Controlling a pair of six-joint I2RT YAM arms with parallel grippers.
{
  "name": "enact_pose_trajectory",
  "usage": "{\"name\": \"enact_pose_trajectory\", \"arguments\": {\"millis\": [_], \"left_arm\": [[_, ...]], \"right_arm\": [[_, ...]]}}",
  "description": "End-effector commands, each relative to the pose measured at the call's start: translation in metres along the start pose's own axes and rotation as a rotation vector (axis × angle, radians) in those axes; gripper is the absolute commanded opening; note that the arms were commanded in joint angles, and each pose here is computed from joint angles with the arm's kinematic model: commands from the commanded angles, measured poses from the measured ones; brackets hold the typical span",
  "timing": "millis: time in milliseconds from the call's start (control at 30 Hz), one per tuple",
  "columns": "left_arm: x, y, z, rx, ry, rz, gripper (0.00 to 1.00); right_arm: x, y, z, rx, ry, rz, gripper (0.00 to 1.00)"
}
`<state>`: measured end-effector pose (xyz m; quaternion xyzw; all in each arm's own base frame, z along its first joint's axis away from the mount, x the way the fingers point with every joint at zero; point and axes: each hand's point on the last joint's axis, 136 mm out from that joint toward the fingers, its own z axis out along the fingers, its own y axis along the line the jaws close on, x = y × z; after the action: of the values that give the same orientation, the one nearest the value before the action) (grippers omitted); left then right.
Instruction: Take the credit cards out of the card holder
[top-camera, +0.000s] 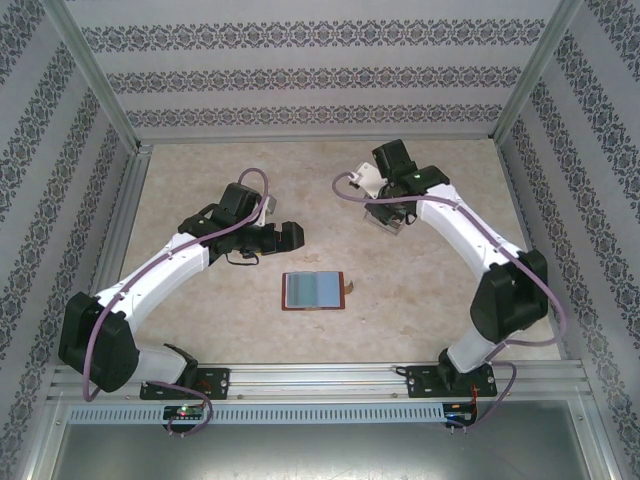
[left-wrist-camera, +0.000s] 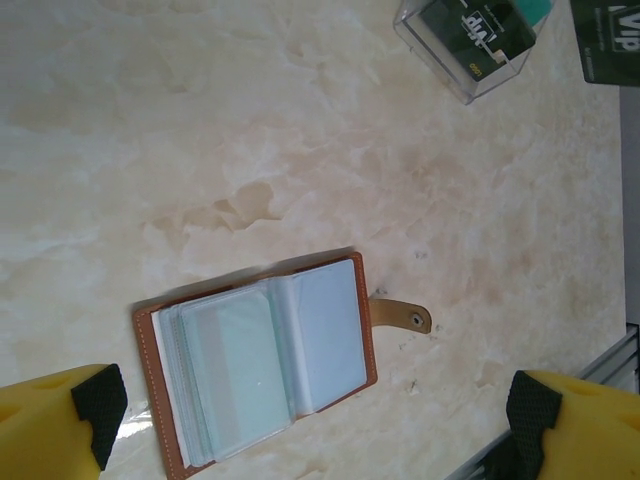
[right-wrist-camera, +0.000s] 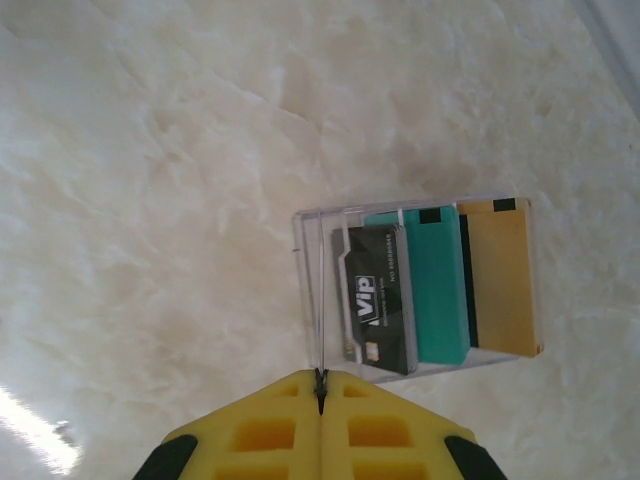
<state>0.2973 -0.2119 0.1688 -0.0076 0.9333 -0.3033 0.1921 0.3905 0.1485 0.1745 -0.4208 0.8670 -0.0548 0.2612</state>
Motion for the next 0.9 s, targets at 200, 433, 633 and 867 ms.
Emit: {"name": "enact_pose_trajectory", "arguments": {"millis": [200,433,633,867], "left_arm": [[0.004,0.015,-0.007,-0.05,-0.008,-0.013,1.0],[0.002,0.016,-0.007,-0.051,-0.009,-0.016,1.0],[0.001,0.019,-0.006,-0.057,-0.009,-0.022,1.0],[0.001,0.023,-0.004,-0.059,-0.007,-0.031,1.0]], "right_arm": [[0.01,-0.028,0.031,0.058,0.038,-0.057,0.0],[0.02,-0.031,0.051,0.021,0.051,-0.03,0.0],[0.026,-0.025,0.063,-0.011,0.069,-0.028,0.0],[0.036,-0.02,0.077,-0.029,0.096,-0.027,0.0]]}}
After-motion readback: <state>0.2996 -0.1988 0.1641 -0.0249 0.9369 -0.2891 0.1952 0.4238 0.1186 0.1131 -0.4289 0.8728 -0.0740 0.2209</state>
